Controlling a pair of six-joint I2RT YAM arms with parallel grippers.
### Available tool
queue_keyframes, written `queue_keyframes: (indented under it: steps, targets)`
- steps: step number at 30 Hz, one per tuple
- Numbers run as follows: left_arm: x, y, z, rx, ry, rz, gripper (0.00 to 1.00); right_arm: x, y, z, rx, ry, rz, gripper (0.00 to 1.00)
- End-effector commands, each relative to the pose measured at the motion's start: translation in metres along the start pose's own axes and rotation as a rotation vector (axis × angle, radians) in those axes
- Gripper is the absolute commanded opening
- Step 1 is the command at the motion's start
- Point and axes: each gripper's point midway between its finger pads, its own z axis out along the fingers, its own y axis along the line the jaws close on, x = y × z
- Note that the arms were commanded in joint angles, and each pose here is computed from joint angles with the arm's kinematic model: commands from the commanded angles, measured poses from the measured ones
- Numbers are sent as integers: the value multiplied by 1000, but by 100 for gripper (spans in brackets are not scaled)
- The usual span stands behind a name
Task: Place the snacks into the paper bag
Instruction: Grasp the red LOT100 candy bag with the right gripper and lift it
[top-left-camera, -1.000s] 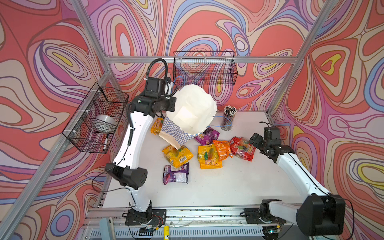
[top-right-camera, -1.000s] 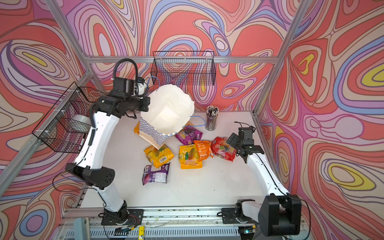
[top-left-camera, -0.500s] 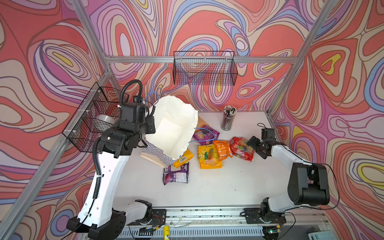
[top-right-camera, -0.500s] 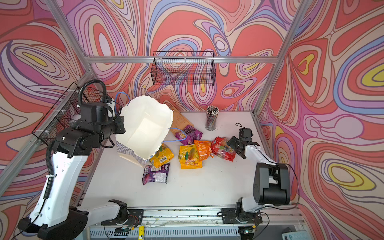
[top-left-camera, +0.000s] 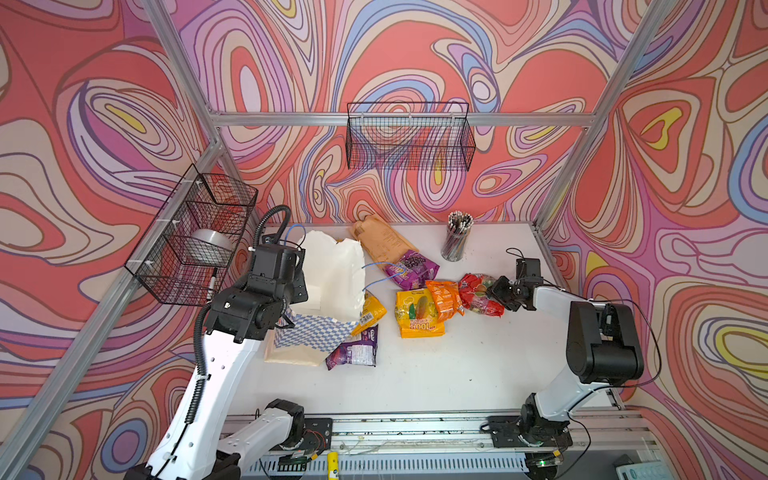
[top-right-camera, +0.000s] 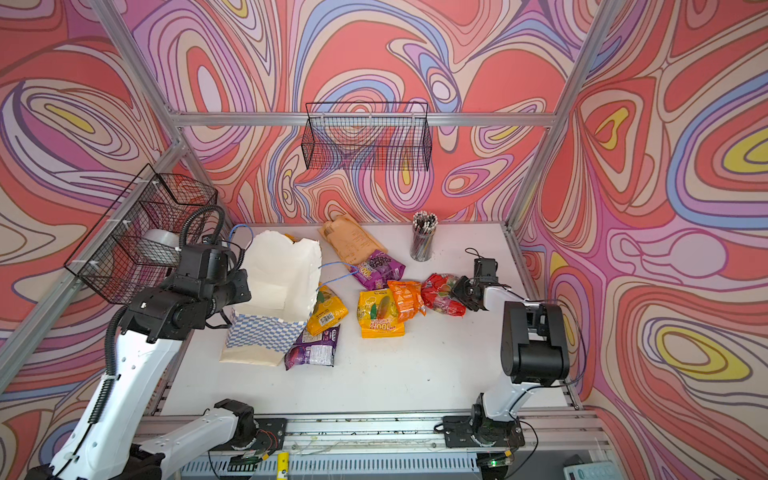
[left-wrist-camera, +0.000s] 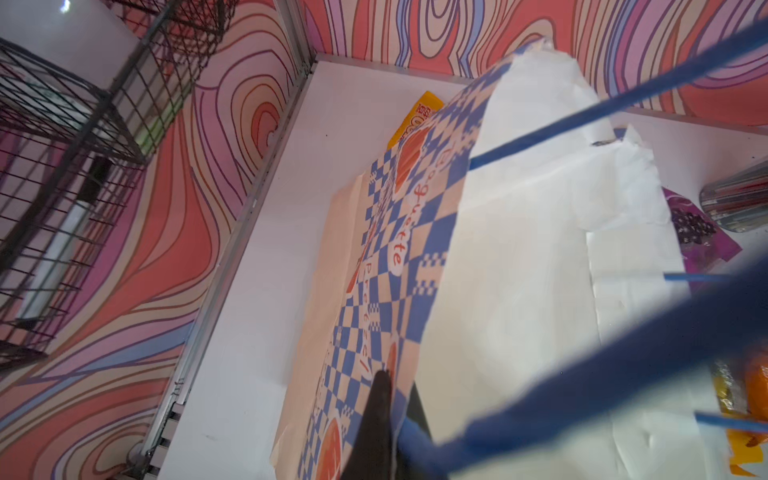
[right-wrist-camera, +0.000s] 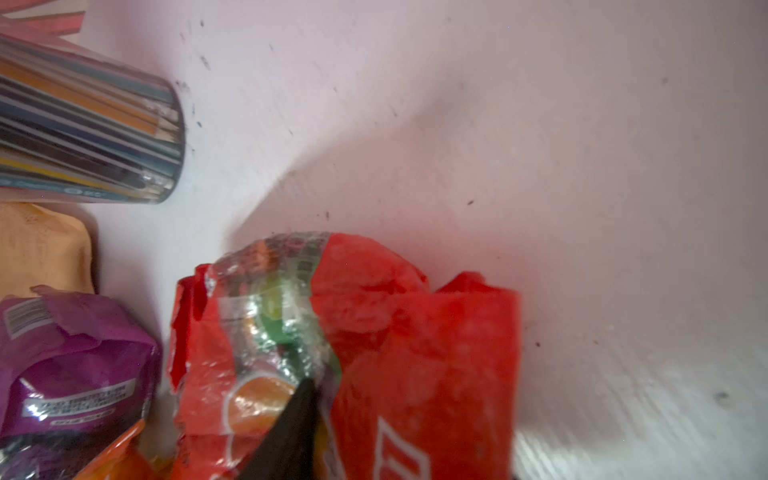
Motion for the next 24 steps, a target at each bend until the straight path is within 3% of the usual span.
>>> queue_keyframes:
  steps: [1, 3, 4, 17, 22, 24]
  targets:
    - [-10, -15, -12, 114, -51, -105, 0, 1, 9, -16, -41, -14, -18, 11]
    - [-11, -22, -14, 155, -50, -117, 0, -3, 18, -32, -57, -34, -31, 1]
    - [-11, -23, -15, 166, -50, -123, 0, -7, 23, -41, -65, -49, -42, 0]
    - [-7, -32, -11, 206, -30, -113, 0, -55, 104, -201, -209, -321, -162, 0]
    - [-3, -38, -5, 233, -15, -119, 0, -65, 153, -250, -332, -381, -238, 0]
    - [-2, -41, -5, 248, -10, -120, 0, -57, 192, -269, -427, -376, -300, 0]
